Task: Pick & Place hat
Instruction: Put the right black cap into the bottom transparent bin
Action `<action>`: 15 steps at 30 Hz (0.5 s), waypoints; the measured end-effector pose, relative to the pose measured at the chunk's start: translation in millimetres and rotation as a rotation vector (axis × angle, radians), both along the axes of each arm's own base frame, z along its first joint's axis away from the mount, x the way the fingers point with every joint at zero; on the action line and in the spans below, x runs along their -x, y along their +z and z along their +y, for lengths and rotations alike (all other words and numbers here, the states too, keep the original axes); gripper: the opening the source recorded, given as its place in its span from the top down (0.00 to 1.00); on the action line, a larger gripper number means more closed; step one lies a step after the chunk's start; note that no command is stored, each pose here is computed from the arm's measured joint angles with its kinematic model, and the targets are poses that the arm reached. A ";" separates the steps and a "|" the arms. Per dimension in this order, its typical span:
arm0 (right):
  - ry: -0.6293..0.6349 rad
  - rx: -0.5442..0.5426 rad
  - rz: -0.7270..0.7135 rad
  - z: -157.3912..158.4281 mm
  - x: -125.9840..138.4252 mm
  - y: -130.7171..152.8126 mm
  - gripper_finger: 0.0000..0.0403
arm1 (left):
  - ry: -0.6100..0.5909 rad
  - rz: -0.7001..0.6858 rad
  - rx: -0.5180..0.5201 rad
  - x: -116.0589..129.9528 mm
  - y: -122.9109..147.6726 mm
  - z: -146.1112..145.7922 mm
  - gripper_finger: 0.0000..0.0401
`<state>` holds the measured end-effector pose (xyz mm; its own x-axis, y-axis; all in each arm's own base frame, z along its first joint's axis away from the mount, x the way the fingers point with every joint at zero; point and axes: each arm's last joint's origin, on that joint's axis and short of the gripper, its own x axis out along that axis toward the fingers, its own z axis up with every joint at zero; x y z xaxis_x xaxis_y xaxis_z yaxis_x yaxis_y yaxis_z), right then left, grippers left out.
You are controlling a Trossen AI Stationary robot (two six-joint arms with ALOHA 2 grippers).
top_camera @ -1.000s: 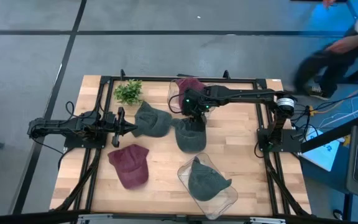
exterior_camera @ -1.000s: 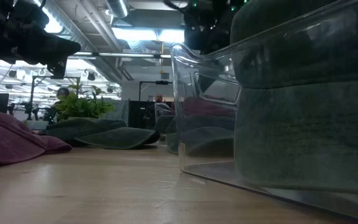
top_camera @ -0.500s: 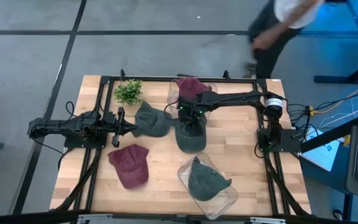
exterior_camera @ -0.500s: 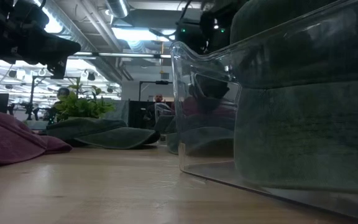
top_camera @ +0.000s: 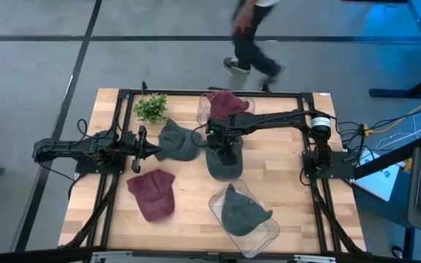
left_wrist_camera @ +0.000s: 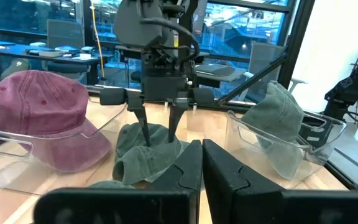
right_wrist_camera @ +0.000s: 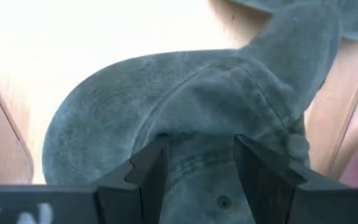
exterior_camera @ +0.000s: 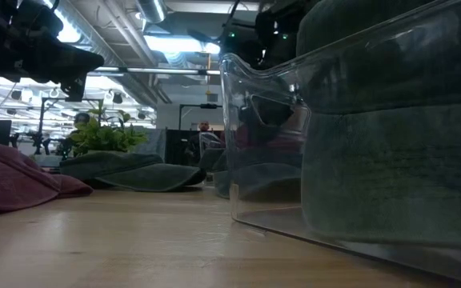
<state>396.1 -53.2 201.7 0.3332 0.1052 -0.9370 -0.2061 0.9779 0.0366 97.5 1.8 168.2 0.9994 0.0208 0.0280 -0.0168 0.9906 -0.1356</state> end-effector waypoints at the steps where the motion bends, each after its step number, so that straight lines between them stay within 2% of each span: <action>1: 0.003 -0.003 -0.003 1.3 -0.7 -0.4 0.55 | 0.000 0.000 0.000 0.0 0.0 0.0 0.98; 15: 0.109 -0.085 -0.039 12.5 -4.6 -2.0 0.55 | -0.001 0.000 0.000 0.0 0.0 0.0 0.97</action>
